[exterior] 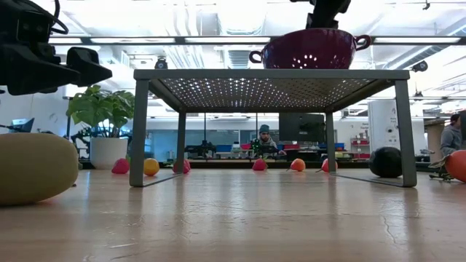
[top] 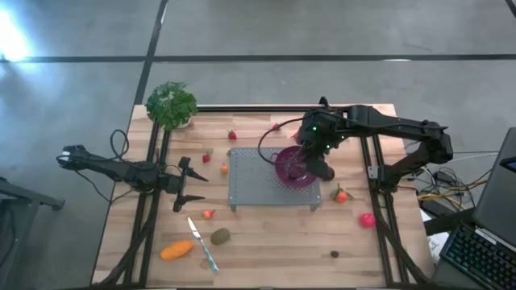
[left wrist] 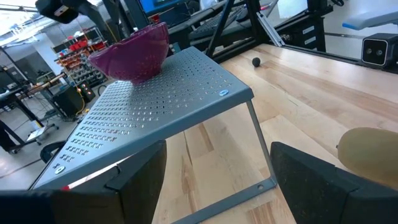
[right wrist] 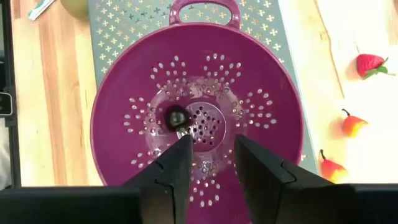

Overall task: Pick & Place Fruit
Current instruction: Put the orange in the purple strainer bowl on the shelf

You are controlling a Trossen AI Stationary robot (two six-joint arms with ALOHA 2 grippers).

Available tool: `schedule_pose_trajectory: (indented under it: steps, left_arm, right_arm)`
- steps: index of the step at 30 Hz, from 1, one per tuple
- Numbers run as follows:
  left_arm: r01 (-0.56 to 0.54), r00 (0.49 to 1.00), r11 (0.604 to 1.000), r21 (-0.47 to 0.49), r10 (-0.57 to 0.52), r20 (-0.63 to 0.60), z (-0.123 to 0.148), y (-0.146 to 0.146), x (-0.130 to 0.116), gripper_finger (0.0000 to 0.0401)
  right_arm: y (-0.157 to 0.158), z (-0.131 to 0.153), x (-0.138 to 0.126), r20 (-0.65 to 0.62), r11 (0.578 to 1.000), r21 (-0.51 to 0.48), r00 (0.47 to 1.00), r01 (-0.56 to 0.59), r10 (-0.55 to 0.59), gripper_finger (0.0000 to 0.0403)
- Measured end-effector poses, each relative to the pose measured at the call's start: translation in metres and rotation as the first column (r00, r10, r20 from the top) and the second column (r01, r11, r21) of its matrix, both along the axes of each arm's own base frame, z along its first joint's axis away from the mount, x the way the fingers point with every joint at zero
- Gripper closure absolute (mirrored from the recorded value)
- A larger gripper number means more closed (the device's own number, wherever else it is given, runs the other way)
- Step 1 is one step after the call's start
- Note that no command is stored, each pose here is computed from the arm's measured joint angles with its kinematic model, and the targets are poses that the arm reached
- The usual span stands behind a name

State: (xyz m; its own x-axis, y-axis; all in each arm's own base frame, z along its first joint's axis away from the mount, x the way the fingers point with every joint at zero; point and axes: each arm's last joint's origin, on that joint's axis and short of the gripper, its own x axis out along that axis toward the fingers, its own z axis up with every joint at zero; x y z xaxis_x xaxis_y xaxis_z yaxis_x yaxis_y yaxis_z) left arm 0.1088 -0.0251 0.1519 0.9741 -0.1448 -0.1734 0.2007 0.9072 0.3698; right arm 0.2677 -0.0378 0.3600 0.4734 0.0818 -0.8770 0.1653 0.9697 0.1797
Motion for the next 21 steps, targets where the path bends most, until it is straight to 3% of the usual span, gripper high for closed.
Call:
schedule_pose_trajectory:
  steps: [11,21]
  left_arm:
    - [0.000,1.000,1.000,0.000,0.000,0.000,0.000,0.000,0.000,0.0110]
    - [0.000,1.000,1.000,0.000,0.000,0.000,0.000,0.000,0.000,0.0110]
  right_arm:
    - [0.003,0.011,-0.015,-0.063,0.999,0.024,0.998,0.029,-0.027,0.0347]
    - [0.014,0.028,-0.051,-0.023,0.993,0.063,0.995,0.098,-0.097,0.0380]
